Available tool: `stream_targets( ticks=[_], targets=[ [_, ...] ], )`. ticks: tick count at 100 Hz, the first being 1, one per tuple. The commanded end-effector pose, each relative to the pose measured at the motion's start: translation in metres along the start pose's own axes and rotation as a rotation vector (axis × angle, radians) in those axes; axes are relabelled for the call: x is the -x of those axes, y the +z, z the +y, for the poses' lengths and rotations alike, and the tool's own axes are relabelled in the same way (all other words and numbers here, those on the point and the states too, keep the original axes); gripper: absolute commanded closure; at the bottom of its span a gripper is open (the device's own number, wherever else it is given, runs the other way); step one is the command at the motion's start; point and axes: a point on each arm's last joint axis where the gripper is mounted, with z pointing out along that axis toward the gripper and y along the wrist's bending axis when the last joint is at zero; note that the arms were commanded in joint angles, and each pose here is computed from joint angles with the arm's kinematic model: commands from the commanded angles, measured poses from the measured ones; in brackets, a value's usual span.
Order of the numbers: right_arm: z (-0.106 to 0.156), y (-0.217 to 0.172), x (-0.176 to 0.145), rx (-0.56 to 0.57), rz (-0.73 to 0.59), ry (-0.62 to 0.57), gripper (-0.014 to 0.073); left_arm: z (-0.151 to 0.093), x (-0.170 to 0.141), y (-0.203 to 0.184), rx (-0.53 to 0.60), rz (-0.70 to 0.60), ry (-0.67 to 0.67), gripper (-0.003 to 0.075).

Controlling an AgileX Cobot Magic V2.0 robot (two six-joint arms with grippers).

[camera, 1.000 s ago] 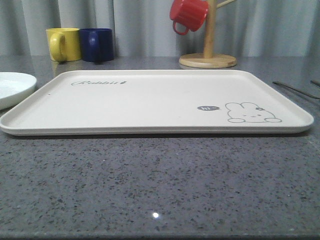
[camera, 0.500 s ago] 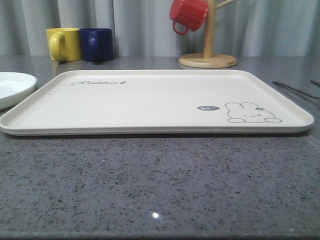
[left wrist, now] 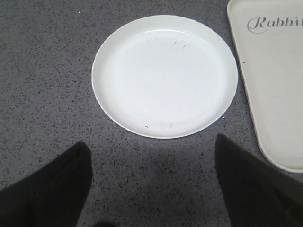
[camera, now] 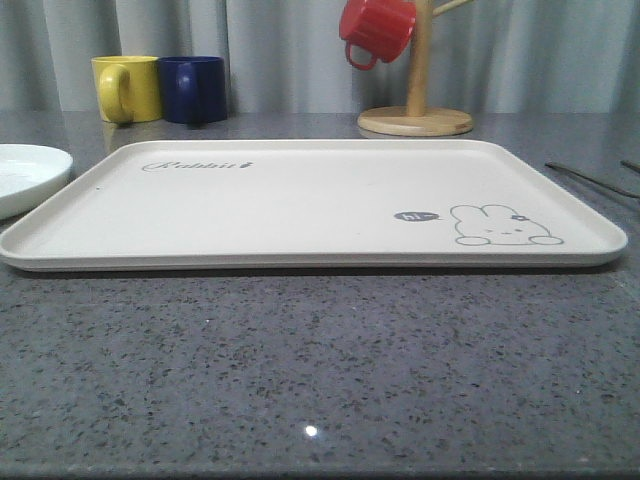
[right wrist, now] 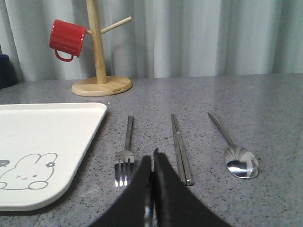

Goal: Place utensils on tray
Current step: 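Grasp the rim of the white plate with the left gripper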

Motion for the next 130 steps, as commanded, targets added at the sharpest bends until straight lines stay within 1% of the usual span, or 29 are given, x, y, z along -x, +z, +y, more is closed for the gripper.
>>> stream_targets(
  ticks=[1,16,26,37,51,66,86,114,121,126,130],
  targets=[
    [0.000,-0.002,0.008,0.003,-0.101,-0.006,0.0664,0.002,0.021,0.005,0.016,-0.064,-0.028,0.0195],
    [0.000,-0.002,0.008,0.003,-0.101,-0.006,0.0664,0.014,0.046,0.040,0.062,0.032,-0.074,0.0195],
    [0.000,-0.002,0.008,0.003,-0.101,-0.006,0.0664,0.027,0.062,0.063,0.099,0.079,-0.096,0.0195],
    [0.000,-0.002,0.008,0.003,-0.101,-0.006,0.0664,0.042,0.078,0.090,0.115,0.136,-0.115,0.0195],
    [0.000,-0.002,0.008,0.003,-0.101,-0.006,0.0664,0.057,0.091,0.123,0.126,0.209,-0.131,0.0195],
    [0.000,-0.002,0.008,0.003,-0.101,-0.006,0.0664,0.065,0.094,0.155,0.123,0.289,-0.134,0.0195],
    [0.000,-0.002,0.008,0.003,-0.101,-0.006,0.0664,0.069,0.085,0.187,0.117,0.372,-0.140,0.0195],
    [0.000,-0.002,0.008,0.003,-0.101,-0.006,0.0664,0.070,0.074,0.210,0.107,0.440,-0.152,0.0199],
    [0.000,-0.002,0.008,0.003,-0.101,-0.006,0.0664,0.070,0.074,0.211,0.102,0.443,-0.158,0.0232],
    [0.000,-0.002,0.008,0.003,-0.101,-0.006,0.0664,0.069,0.073,0.211,0.100,0.447,-0.160,0.0285],
    [0.000,-0.002,0.008,0.003,-0.101,-0.006,0.0664,0.069,0.073,0.211,0.100,0.447,-0.160,0.0353]
  ],
)
